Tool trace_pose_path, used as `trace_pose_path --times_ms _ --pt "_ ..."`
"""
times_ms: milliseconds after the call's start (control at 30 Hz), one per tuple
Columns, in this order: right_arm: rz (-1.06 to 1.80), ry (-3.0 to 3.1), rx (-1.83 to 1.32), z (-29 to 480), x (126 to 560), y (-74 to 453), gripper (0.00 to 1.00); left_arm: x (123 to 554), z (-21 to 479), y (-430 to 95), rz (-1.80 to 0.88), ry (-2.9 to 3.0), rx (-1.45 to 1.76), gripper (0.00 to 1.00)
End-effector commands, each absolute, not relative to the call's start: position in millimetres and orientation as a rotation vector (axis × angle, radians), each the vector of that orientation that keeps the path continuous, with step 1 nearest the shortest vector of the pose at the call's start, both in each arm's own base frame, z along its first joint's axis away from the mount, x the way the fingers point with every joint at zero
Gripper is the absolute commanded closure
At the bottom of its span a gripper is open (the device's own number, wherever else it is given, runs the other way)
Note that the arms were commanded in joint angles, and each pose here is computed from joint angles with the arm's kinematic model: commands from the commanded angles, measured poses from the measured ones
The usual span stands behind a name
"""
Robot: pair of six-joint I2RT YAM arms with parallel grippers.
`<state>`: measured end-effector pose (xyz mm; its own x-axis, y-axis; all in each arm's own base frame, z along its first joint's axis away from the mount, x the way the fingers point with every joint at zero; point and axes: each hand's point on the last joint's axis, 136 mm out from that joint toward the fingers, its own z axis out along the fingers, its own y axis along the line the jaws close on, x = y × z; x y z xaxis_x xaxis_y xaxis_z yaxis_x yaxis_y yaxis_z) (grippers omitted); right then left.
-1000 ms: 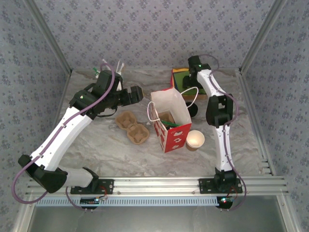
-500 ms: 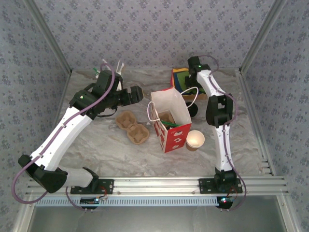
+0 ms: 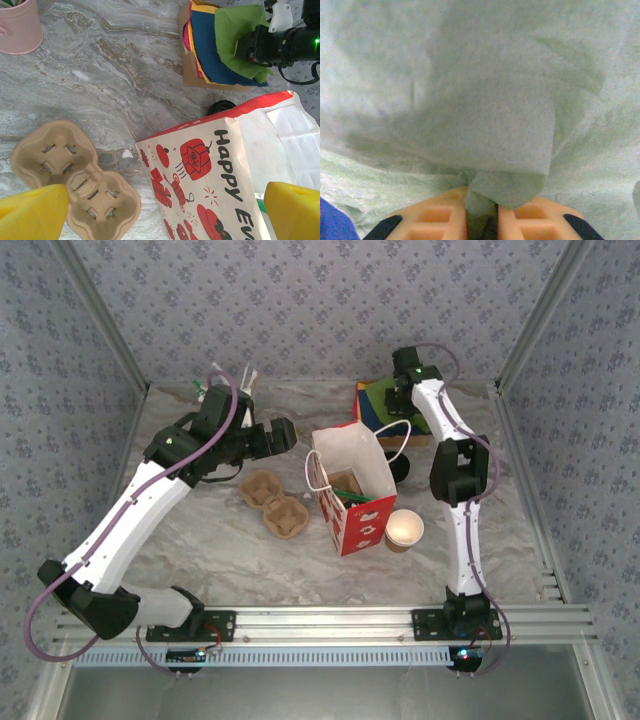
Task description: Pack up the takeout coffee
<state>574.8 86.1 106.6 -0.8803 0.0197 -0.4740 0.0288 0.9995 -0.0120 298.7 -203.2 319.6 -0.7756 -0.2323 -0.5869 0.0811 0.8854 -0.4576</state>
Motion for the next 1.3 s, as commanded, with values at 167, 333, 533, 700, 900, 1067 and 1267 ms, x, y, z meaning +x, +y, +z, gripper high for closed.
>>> trace_pose_path --times_ms 167,333,533,700,900,1067,1267 --pt "-0.007 2.627 0.064 132 566 85 0.99 299 332 -208 -0.636 2.353 -0.068 0.00" --pt "0.018 2.585 0.076 165 554 85 1.00 301 335 -213 -0.651 2.347 -0.035 0.00" --pt "0.030 2.513 0.082 218 527 80 1.00 305 339 -223 -0.688 2.326 0.015 0.00" --pt "0.009 2.446 0.084 266 493 71 1.00 308 341 -234 -0.734 2.308 0.059 0.00" --pt "-0.023 2.348 0.047 324 443 70 0.98 311 346 -243 -0.774 2.281 0.104 0.00" --pt "-0.113 2.251 -0.044 368 399 83 0.97 312 348 -246 -0.784 2.268 0.132 0.00" --pt "-0.251 2.131 -0.175 406 350 108 0.97 308 351 -243 -0.792 2.248 0.138 0.00"
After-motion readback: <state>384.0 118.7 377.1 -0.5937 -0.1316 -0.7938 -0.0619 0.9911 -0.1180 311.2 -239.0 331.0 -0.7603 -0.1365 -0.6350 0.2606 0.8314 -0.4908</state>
